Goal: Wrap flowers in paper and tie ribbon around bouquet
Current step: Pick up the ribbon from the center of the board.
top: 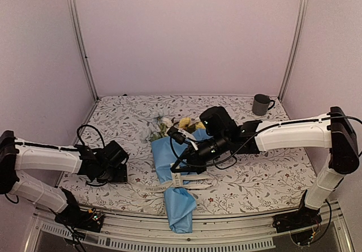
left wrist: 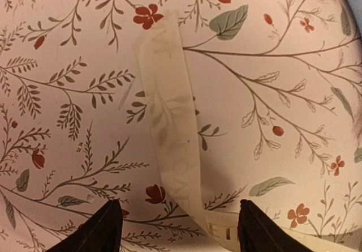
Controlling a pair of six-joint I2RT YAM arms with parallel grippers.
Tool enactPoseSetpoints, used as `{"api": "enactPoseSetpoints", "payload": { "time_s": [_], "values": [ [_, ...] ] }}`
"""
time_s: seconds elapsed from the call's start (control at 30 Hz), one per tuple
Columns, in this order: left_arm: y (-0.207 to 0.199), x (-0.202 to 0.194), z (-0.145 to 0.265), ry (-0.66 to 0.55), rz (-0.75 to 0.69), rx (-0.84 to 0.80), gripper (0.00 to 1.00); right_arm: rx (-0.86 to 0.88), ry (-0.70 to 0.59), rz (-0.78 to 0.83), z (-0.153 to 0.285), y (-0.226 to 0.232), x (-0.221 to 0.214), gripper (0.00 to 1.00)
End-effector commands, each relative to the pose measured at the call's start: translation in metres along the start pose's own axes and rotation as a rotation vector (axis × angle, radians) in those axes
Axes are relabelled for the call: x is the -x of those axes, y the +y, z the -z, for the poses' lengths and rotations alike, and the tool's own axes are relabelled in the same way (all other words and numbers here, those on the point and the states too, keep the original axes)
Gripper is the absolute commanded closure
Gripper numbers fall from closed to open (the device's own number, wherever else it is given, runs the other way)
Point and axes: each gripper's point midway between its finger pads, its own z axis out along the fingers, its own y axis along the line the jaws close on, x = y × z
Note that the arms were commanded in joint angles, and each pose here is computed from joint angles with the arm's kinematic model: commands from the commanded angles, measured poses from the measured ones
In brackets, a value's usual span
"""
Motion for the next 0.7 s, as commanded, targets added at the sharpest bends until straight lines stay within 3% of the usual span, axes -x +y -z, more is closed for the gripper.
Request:
{"api": "enactPoseSetpoints", "payload": {
  "time_s": [0.0,0.03,0.1,0.2,0.23,0.33,0.4,0.53,0.67],
  "values": [
    [-0.004,0.004,-0.012,-0.015,0.044,-0.039,0.32,0.029,-0.014,0.008,-0.002,0.004,0.004,1.0],
    [-0.005,0.002,-0.013,-0.012,0.047,-0.056,0.35,0.032,-0.015,0.006,-0.002,0.004,0.003,1.0],
    [-0.01,-0.002,-0.013,0.0,0.045,-0.099,0.53,0.033,-0.015,0.002,-0.003,0.004,0.003,1.0],
    [-0.019,-0.003,-0.009,0.005,0.034,-0.159,0.97,0.031,-0.012,-0.005,-0.005,0.002,0.002,1.0],
    [-0.02,-0.003,-0.007,0.003,0.031,-0.172,1.0,0.032,-0.013,-0.005,-0.005,0.002,0.003,1.0],
    [-0.034,0.015,0.011,-0.056,0.021,-0.231,1.0,0.017,-0.023,-0.012,-0.005,-0.001,0.006,1.0],
    [-0.054,0.037,0.043,-0.162,-0.014,-0.3,1.0,0.002,-0.028,-0.023,-0.006,-0.006,0.008,1.0],
    [-0.113,0.075,0.143,-0.43,-0.157,-0.518,1.0,-0.001,-0.038,-0.067,-0.004,-0.016,0.013,1.0],
    [-0.182,0.062,0.241,-0.609,-0.427,-0.783,1.0,0.019,-0.059,-0.104,0.0,-0.023,0.021,1.0]
  ]
}}
